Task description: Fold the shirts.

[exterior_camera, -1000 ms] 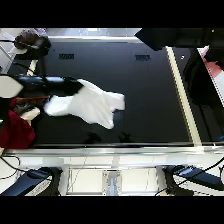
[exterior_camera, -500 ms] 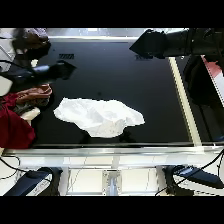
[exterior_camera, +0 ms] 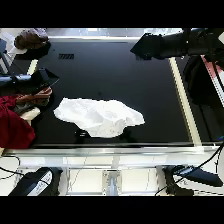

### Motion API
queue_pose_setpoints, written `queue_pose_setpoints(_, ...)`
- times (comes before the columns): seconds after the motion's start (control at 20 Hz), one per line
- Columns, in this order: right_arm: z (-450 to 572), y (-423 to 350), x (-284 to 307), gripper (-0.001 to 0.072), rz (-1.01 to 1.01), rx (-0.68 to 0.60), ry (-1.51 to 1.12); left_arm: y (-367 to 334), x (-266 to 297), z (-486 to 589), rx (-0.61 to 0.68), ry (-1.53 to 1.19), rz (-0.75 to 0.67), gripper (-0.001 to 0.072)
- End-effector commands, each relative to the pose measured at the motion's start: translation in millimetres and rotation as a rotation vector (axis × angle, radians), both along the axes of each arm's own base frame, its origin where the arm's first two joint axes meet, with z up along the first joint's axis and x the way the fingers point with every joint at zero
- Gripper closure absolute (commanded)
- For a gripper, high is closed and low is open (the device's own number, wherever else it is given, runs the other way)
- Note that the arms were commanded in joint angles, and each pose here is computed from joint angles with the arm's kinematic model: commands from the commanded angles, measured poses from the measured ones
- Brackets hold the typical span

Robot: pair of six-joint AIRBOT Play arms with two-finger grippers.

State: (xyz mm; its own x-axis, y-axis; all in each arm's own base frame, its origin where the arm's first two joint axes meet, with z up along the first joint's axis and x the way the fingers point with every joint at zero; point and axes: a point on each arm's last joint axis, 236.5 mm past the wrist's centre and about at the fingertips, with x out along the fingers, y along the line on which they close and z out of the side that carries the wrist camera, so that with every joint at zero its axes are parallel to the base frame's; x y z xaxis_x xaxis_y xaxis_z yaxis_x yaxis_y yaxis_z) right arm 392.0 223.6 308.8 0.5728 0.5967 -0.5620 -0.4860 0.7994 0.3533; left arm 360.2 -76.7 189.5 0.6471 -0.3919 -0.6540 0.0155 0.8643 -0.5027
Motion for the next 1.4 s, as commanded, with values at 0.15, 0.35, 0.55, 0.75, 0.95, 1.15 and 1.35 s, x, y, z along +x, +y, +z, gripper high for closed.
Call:
queue_pose_setpoints(0.15,-81,-5,22,0.0268,0.005,-0.145,0.192,3,11,-74,-0.018,0.216,-0.001,0.0049)
queue_pose_setpoints(0.35,-167,-9,7,0.0268,0.145,-0.313,0.443,16,43,-150,-0.025,0.353,0.042,0.0049)
queue_pose_setpoints(0.55,-211,-28,1,0.0268,0.214,-0.455,0.549,43,95,-191,0.165,0.171,-0.066,0.0049)
queue_pose_setpoints(0.75,-218,-51,10,0.0269,0.167,-0.552,0.534,46,107,-224,0.314,0.124,-0.272,0.005)
queue_pose_setpoints(0.95,-218,-52,8,0.0269,0.169,-0.554,0.543,41,124,-242,0.326,0.141,-0.339,0.0051)
queue_pose_setpoints(1.15,-218,-52,8,0.0269,0.169,-0.554,0.543,26,103,-266,0.275,0.269,-0.483,0.0059)
queue_pose_setpoints(1.35,-218,-51,8,0.0269,0.168,-0.553,0.54,30,81,-277,0.3,0.344,-0.561,0.0089)
